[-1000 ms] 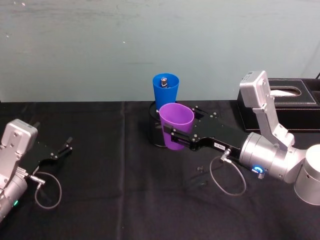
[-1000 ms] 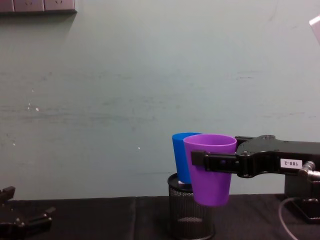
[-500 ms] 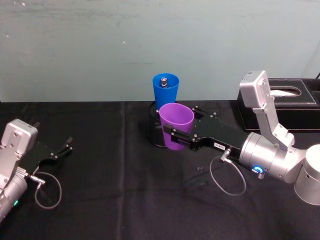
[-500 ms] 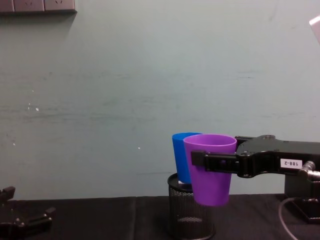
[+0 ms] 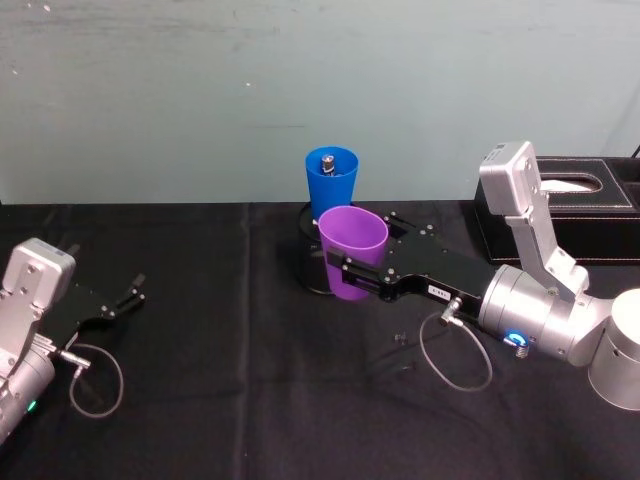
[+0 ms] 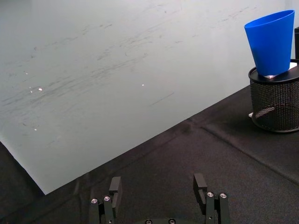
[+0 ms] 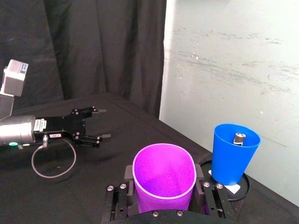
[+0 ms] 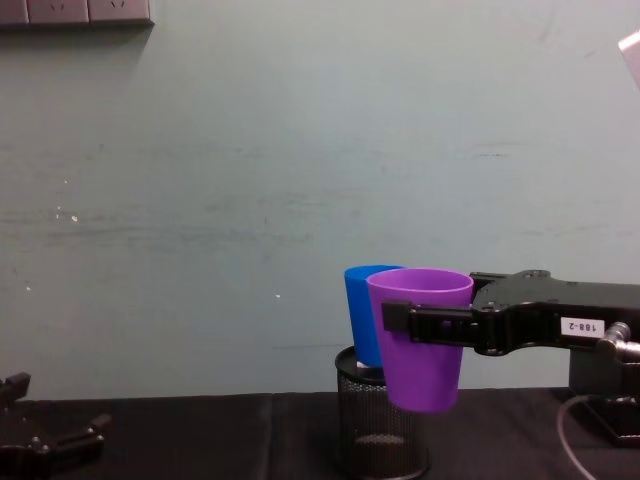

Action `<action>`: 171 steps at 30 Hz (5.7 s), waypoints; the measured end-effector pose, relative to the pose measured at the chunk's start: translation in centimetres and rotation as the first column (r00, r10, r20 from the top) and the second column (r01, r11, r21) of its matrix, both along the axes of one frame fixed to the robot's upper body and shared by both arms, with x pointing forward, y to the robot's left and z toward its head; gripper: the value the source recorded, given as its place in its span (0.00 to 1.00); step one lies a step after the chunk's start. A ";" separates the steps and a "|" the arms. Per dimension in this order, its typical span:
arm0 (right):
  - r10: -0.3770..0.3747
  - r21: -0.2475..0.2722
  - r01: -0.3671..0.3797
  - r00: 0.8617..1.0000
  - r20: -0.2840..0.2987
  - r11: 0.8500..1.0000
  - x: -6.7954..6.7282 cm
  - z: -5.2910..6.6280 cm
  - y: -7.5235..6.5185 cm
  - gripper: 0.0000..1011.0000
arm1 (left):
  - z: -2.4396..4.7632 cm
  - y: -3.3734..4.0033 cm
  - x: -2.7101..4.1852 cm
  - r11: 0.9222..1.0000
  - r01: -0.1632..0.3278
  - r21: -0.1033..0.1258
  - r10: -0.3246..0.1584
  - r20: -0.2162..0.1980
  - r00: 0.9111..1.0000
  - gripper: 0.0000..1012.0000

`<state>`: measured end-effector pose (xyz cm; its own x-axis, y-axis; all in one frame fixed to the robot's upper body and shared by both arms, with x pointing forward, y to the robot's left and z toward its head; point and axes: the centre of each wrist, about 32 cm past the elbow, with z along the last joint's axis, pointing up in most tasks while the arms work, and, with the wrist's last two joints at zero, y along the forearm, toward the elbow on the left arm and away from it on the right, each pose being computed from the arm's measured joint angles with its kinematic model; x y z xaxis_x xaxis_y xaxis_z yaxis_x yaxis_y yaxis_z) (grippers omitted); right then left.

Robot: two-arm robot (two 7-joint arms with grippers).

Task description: Pick up one cup with a gripper and tap it against the other cup.

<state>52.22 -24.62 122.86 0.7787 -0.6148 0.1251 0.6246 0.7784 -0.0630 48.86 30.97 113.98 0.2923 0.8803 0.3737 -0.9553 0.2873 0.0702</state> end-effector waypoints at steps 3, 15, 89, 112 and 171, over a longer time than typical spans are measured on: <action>0.000 0.000 0.000 1.000 0.000 1.000 0.0 0.0 0.0 0.71 | 0.00 0.00 0.00 1.000 0.000 0.000 0.000 0.000 1.000 0.99; 0.001 0.000 -0.001 1.000 0.000 1.000 0.0 0.0 0.0 0.71 | 0.00 0.00 0.00 1.000 0.000 0.000 0.000 0.000 1.000 0.99; -0.129 0.062 0.132 0.990 -0.051 0.989 8.0 0.1 2.7 0.71 | 0.00 0.00 0.00 1.000 0.000 0.000 0.000 0.000 1.000 0.99; -0.129 0.060 0.132 0.990 -0.050 0.989 8.0 0.0 2.7 0.71 | 0.00 0.00 0.00 1.000 0.000 0.000 0.000 0.000 1.000 0.99; -0.130 0.060 0.133 0.990 -0.050 0.989 8.0 0.0 2.7 0.71 | 0.00 0.00 0.00 1.000 0.000 0.000 0.000 0.000 1.000 0.99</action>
<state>60.18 -21.92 122.89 0.6945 -0.7178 0.0494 0.7195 0.6929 -0.0474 48.86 30.97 113.98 0.2923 0.8803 0.3737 -0.9552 0.2873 0.0703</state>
